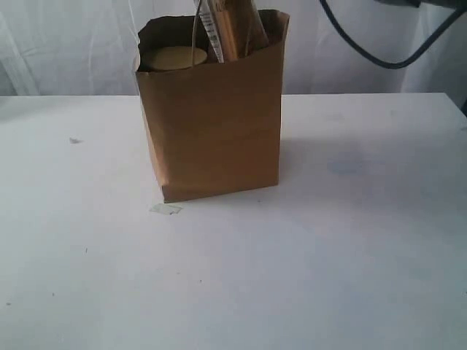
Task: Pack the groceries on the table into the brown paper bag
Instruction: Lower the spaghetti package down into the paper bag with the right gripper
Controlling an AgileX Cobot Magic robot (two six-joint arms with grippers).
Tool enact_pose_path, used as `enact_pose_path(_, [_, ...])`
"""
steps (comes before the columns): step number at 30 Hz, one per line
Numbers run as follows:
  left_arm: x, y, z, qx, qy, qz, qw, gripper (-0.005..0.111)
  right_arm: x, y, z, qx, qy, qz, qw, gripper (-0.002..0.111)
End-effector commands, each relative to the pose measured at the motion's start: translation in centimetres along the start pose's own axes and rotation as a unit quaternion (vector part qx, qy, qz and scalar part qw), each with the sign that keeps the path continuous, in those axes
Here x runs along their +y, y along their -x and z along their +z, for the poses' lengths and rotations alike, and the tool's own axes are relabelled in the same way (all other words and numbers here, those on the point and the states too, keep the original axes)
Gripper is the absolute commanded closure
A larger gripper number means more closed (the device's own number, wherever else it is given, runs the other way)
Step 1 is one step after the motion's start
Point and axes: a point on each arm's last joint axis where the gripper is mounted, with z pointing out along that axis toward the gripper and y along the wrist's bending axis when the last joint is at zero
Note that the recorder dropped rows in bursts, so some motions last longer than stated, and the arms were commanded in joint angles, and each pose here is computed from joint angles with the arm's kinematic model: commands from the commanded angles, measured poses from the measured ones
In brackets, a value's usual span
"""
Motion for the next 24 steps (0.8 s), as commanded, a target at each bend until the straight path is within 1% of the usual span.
enact_pose_path(1, [-0.1, -0.1, 0.0, -0.003, -0.004, 0.003, 1.000, 0.107, 0.0, 0.7, -0.2, -0.017, 0.006, 0.017, 1.000, 0.108])
enact_pose_path(6, [-0.1, -0.1, 0.0, -0.003, -0.004, 0.003, 1.000, 0.107, 0.0, 0.7, -0.2, -0.016, 0.006, 0.046, 0.999, 0.108])
enact_pose_path(10, [-0.1, -0.1, 0.0, -0.003, -0.004, 0.003, 1.000, 0.107, -0.1, 0.6, -0.2, -0.011, 0.000, 0.047, 0.999, 0.108])
enact_pose_path(14, [-0.1, -0.1, 0.0, -0.003, -0.004, 0.003, 1.000, 0.107, -0.7, 0.0, -0.2, 0.019, -0.033, 0.048, 0.998, 0.108])
enact_pose_path(24, [-0.1, -0.1, 0.0, -0.003, -0.004, 0.003, 1.000, 0.107, -0.5, -1.1, -0.3, 0.038, -0.034, 0.053, 0.997, 0.108])
